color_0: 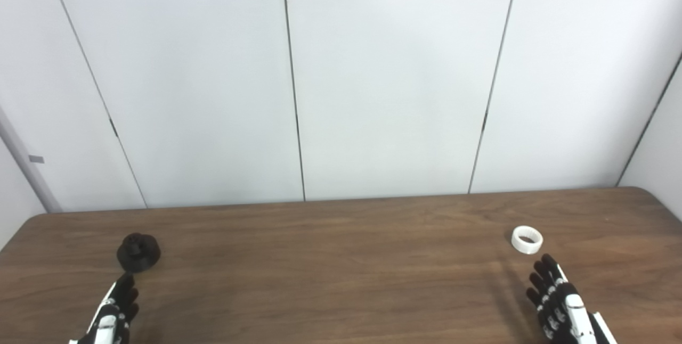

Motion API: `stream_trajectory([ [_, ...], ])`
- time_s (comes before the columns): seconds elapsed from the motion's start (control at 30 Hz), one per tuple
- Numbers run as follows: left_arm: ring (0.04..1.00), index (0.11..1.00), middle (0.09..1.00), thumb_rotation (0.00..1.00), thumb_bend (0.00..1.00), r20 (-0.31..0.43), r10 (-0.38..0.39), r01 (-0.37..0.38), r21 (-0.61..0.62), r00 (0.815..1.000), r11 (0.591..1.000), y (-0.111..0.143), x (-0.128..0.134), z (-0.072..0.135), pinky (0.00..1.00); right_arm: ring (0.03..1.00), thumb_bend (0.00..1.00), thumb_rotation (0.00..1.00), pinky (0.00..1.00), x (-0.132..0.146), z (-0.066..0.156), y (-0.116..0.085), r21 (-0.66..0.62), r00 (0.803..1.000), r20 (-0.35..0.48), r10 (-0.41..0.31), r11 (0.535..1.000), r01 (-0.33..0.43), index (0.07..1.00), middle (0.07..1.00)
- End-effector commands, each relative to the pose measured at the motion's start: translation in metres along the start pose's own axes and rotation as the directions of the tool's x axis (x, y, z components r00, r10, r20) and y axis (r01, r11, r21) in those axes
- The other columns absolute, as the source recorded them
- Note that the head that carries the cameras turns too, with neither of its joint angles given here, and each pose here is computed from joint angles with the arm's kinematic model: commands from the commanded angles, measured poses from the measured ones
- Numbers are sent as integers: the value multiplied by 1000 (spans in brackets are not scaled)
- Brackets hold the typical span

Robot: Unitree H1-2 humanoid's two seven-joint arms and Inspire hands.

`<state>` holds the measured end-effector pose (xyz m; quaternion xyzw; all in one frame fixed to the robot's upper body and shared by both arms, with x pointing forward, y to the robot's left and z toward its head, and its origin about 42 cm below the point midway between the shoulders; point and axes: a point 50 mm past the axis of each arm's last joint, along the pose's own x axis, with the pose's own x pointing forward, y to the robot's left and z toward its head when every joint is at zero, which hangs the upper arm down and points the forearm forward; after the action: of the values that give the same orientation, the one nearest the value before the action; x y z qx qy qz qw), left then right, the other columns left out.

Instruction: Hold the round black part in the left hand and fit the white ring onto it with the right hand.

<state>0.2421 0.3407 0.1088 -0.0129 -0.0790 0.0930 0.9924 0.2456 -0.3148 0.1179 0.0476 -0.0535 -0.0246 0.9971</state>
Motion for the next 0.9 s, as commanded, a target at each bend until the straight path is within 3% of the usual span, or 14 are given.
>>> stream_trajectory([
  [0.0,977,945,971,936,69,-47,13,-14,-22,999,1000,-3,-12,-14,984,1000,0,1000,1000,-7,-5,1,12,1000,-4,4,1000,-4,1000,1000],
  [0.8,983,950,976,1000,50,-44,8,-9,-19,999,1000,-5,-12,-13,1000,1000,0,1000,1000,-6,-5,1,12,1000,-4,-3,1000,3,1000,1000],
  [0.87,977,941,970,1000,62,-32,-4,5,23,999,1000,-7,-14,-12,988,1000,0,1000,1000,-7,-5,-1,15,1000,-2,-4,1000,4,1000,1000],
])
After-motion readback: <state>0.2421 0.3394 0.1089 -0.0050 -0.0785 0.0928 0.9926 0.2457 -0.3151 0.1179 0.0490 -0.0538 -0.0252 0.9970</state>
